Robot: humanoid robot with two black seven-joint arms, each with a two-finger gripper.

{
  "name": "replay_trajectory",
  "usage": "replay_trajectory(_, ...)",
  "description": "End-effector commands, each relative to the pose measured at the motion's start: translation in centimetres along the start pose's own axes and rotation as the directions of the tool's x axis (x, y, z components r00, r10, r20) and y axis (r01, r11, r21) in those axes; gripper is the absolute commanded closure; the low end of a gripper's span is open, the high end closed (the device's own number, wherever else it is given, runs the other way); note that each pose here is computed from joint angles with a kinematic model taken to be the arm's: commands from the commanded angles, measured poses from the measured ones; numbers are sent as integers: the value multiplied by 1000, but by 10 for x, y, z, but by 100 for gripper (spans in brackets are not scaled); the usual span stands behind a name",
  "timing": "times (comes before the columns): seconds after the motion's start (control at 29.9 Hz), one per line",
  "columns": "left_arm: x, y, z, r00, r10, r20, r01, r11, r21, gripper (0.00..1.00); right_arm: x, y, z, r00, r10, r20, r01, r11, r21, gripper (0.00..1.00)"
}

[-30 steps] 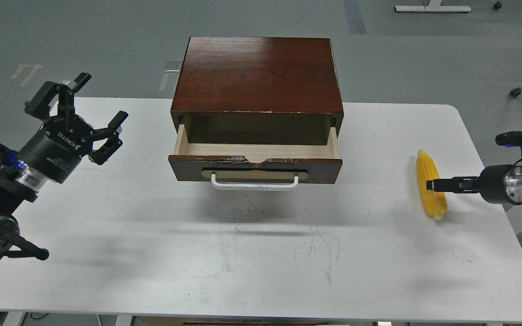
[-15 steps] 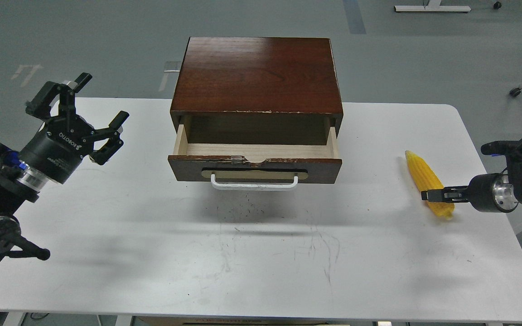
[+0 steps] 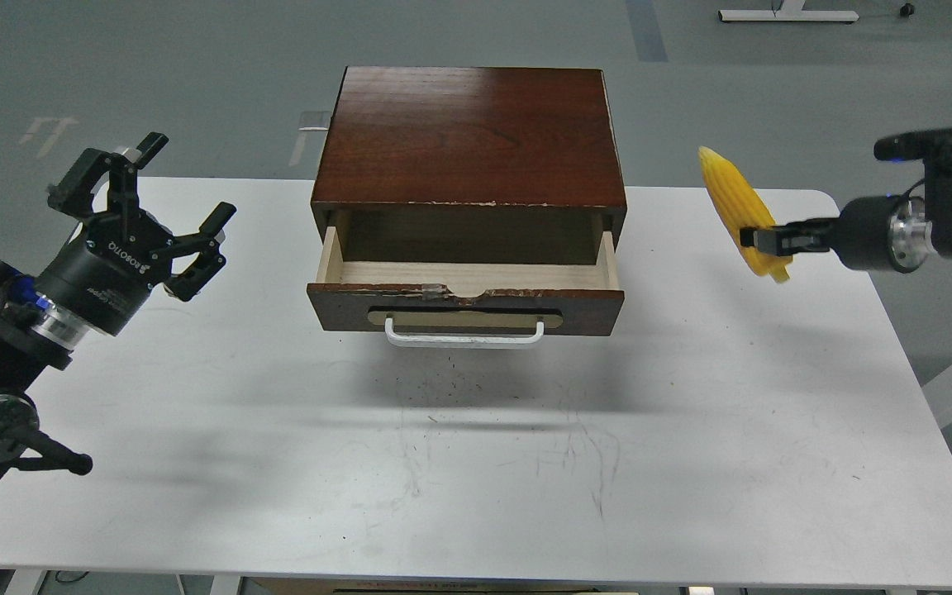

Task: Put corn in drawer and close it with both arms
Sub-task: 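Lift the corn cob and carry it over the open drawer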

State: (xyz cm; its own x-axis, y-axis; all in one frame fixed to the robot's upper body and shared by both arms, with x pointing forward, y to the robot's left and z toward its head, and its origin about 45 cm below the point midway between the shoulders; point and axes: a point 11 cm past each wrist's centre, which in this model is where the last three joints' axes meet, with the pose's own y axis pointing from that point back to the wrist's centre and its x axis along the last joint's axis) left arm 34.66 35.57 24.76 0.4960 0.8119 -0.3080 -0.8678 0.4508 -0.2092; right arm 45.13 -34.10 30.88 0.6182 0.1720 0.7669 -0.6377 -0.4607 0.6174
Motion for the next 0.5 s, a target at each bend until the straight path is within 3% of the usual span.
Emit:
replay_trajectory(0.0,0,0,1,1000,0,4,0,1000,1,1,61,-2,-53,988,45,-148,-34,997,73,95)
replay_trajectory(0.1,0,0,3,1000,-5,7,5,1000,0,1,92,-14,-101,958,39,-285,-5,993,118,95)
replay_trajectory(0.2,-2,-1,4,1000,-11,7,11,1000,-1,1,98,-28,-144,927,24,-375,44,984,173,95)
replay_trajectory(0.47,-2,0,5,1000,-13,12,13,1000,1,1,81,-55,-215,810,-3,-586,173,956,235,95)
